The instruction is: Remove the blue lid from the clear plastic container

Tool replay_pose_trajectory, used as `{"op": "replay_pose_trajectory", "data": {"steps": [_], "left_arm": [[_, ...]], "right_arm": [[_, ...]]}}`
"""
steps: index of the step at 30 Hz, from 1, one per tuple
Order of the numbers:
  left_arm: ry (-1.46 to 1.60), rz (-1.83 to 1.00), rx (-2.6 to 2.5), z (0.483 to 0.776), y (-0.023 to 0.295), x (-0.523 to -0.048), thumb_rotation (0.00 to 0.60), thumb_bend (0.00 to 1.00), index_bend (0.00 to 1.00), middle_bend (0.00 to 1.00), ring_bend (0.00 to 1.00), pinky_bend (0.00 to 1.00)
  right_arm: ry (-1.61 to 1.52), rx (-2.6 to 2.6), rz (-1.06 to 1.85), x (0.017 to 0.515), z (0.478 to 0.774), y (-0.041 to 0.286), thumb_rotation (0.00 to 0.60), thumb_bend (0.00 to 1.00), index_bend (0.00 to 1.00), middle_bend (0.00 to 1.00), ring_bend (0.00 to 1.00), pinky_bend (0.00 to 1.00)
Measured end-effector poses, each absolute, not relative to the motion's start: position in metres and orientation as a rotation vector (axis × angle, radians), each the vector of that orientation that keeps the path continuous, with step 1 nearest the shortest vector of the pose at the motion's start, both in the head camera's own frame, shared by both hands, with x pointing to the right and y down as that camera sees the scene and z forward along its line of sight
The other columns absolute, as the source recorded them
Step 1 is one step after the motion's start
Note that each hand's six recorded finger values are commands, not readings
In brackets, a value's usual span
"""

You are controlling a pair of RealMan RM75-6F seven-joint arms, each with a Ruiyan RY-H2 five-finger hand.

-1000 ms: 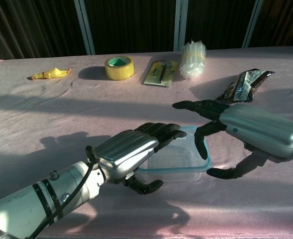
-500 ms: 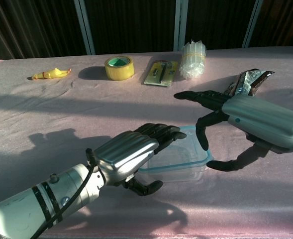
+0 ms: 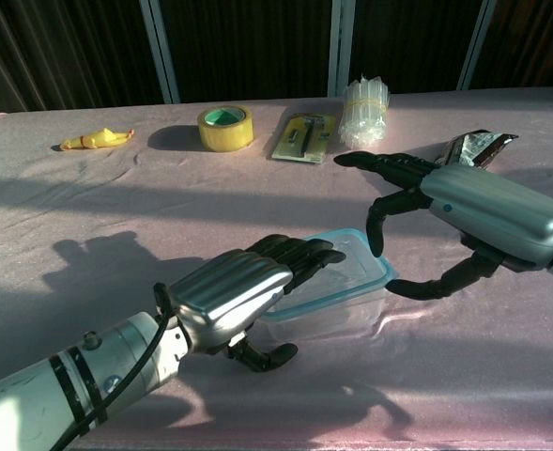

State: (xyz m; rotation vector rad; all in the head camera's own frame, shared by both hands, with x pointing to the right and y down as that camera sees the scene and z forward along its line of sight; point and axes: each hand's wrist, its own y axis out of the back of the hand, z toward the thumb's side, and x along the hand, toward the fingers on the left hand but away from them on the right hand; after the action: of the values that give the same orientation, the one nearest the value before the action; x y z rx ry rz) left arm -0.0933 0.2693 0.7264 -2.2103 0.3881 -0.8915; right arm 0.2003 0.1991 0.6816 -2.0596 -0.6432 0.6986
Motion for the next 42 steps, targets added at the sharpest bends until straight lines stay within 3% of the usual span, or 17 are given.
{"op": "replay_pose_trajectory", "data": {"steps": [16,20,25,31,42], "left_arm": [[0.395,-0.876,-2.205,0.722,0.266,-0.098,0.600,0.32,0.00,0.00,0.00,0.00],[0.400,-0.875,-2.205,0.721,0.265,-0.099,0.600,0.32,0.00,0.00,0.00,0.00],[0.418,-0.867,-2.203,0.718,0.261,-0.102,0.600,0.32,0.00,0.00,0.00,0.00],[0.466,-0.814,-2.194,0.708,0.253,-0.104,0.600,0.32,0.00,0.00,0.00,0.00],[0.529,-0.757,-2.206,0.698,0.243,-0.114,0.600,0.33,0.00,0.00,0.00,0.00]], "right_arm": [[-0.635,-2.044,0.629,0.184,0.687,0.201,0.600,0.45,0.69,0.13,0.00,0.02],[-0.623,-2.046,0.631,0.182,0.689,0.202,0.600,0.52,0.72,0.14,0.00,0.02],[-0.608,-2.041,0.627,0.180,0.689,0.203,0.600,0.74,0.79,0.16,0.00,0.02],[-0.598,-2.017,0.637,0.184,0.690,0.201,0.600,0.87,0.80,0.17,0.00,0.02],[-0.640,-1.992,0.614,0.190,0.680,0.191,0.600,0.90,0.81,0.18,0.00,0.02]]}}
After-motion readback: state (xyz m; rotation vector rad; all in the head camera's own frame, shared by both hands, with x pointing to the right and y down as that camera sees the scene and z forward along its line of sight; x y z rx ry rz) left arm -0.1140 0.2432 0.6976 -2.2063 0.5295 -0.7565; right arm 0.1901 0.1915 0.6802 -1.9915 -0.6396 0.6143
